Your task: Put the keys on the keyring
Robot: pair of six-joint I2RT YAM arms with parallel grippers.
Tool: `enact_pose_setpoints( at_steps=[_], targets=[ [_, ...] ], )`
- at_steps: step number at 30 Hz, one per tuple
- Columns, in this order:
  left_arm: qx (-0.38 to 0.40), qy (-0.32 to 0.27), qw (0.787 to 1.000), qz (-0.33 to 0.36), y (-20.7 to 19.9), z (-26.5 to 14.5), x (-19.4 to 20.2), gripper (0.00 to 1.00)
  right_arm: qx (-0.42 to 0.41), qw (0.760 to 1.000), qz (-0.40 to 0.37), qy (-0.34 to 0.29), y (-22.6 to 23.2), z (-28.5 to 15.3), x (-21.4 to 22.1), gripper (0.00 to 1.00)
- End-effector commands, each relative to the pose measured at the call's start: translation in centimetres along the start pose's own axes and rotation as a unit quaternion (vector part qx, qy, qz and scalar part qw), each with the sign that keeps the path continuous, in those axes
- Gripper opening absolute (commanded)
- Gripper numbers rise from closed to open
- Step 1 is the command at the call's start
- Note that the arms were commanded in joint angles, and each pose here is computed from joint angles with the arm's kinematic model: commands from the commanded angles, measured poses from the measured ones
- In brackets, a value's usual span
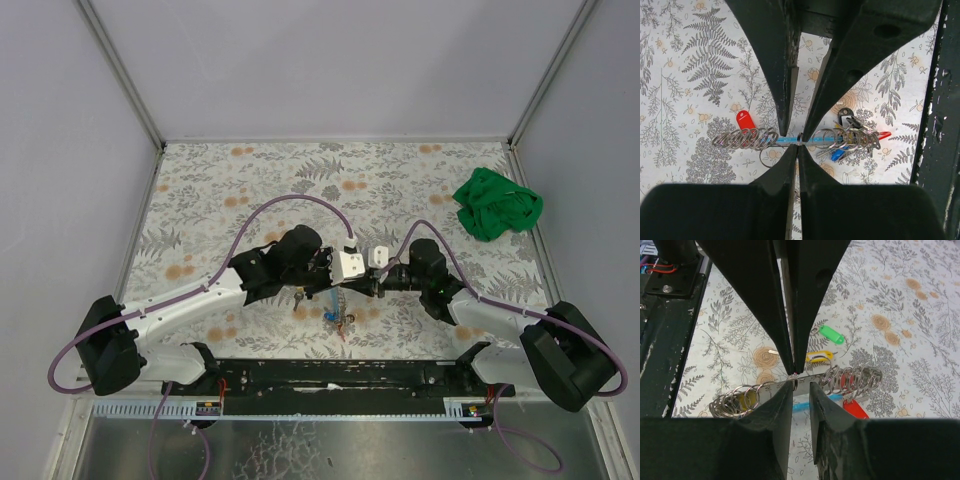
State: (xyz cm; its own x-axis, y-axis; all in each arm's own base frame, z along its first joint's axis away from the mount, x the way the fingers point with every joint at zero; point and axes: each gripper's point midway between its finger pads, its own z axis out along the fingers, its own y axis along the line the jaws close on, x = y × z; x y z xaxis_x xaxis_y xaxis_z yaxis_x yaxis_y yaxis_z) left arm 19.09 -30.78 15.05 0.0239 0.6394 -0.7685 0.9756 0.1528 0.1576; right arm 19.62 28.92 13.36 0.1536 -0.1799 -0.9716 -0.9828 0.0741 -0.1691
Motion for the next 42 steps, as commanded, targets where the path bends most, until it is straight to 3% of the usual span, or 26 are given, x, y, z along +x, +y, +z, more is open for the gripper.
enact_pose_setpoints(
  at_steps=[1,6,14,20,24,28,34,42],
  targets=[
    [-0.002,-0.048,0.999,0.022,0.5,-0.4,-3.2,0.0,-0.001,0.999,-0.024,-0.042,-0.6,0.4,-2.7,0.26],
    [-0.002,-0.05,0.998,0.022,0.5,-0.4,-3.2,0.0,-0.004,0.999,-0.016,-0.043,-0.6,0.5,-2.6,0.23],
    [-0.029,-0.085,0.996,0.018,0.9,-0.5,-3.6,0.0,0.015,1.0,0.003,-0.021,-1.1,0.4,-1.4,0.06],
    [-0.103,-0.17,0.98,-0.017,2.5,-1.5,-4.4,0.2,0.047,0.998,0.014,-0.038,-2.0,0.1,-2.0,0.01],
    [-0.128,-0.26,0.956,-0.04,3.1,-3.1,-4.9,0.22,0.064,0.996,0.019,-0.062,-2.5,-0.1,-2.6,0.0],
    [-0.113,-0.34,0.931,-0.073,3.2,-4.5,-4.5,0.23,0.074,0.994,0.021,-0.081,-2.7,-0.2,-3.3,0.0],
    [-0.07,-0.412,0.903,-0.096,2.3,-5.4,-3.2,0.23,0.092,0.99,0.017,-0.106,-2.9,-0.7,-3.9,0.0],
    [-0.005,-0.435,0.895,-0.102,1.4,-4.9,-2.4,0.23,0.099,0.983,0.007,-0.153,-3.0,-1.0,-5.8,0.01]
  ],
)
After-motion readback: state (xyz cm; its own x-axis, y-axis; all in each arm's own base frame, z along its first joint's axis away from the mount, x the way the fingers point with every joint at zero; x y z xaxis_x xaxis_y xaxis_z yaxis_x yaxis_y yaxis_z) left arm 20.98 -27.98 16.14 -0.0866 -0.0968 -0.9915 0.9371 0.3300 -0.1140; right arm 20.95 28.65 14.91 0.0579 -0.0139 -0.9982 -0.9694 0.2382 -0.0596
